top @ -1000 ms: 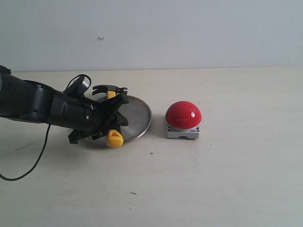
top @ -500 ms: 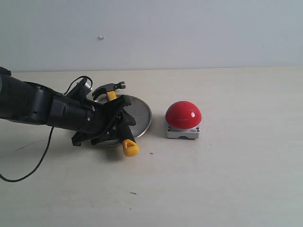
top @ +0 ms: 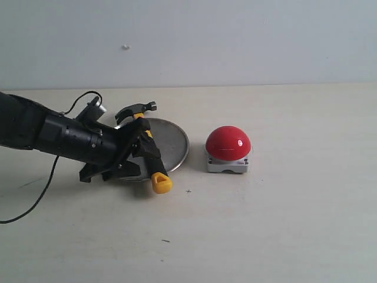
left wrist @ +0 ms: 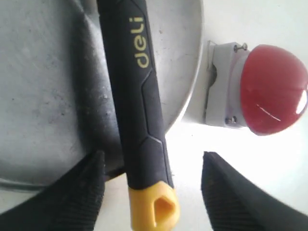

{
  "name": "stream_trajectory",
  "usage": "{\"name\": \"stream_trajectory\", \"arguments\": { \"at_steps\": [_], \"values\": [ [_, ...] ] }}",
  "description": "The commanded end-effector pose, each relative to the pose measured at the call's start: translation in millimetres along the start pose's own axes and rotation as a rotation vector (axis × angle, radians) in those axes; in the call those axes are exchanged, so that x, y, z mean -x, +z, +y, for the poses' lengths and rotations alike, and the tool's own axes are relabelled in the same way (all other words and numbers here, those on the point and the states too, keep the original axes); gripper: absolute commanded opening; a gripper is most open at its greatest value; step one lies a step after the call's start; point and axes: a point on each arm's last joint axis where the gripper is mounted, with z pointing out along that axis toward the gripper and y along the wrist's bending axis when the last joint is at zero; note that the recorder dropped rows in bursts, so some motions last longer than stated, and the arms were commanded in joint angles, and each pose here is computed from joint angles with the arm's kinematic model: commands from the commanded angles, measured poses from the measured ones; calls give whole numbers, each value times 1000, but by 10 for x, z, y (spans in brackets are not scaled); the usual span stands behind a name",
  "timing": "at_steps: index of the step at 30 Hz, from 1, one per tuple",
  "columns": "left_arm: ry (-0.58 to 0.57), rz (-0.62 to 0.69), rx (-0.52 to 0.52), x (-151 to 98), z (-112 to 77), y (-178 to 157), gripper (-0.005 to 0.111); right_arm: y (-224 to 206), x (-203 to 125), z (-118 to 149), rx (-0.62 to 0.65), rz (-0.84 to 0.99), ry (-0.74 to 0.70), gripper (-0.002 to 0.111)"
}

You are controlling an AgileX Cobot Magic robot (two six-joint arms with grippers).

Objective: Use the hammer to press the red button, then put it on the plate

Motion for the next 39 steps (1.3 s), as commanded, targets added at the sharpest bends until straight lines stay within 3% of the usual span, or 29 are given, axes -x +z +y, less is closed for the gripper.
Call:
{"name": "stream_trajectory", "arguments": {
  "at_steps": [1, 7, 10, 13, 17, 20, 26, 31, 39],
  "values": [
    [33, 12, -63, 47, -97, -223, 46, -2, -2, 0, 6, -7, -2, 0],
    [175, -34, -120, 106, -329, -636, 0, -2, -2, 0, 6, -7, -2, 0],
    [282, -116, -115, 92, -510, -921, 0, -2, -2, 0, 6, -7, -2, 0],
    [463, -361, -44, -213, -665, -1413, 0, -2, -2, 0, 6, -7, -2, 0],
    [525, -680, 182, -806, -400, -2005, 0, -2, -2, 0, 6, -7, -2, 0],
    [514, -857, 207, -1182, -186, -2417, 0, -2, -6, -2, 4, -3, -2, 0],
    [567, -1159, -137, -1946, 22, -2959, 0, -2, -6, -2, 4, -3, -2, 0],
    [575, -1272, -212, -2133, 145, -3065, 0, -2, -6, -2, 4, -3, -2, 0],
    [583, -1267, -210, -2135, 149, -3052, 0, -2, -8, -3, 2, -1, -2, 0]
  ]
}}
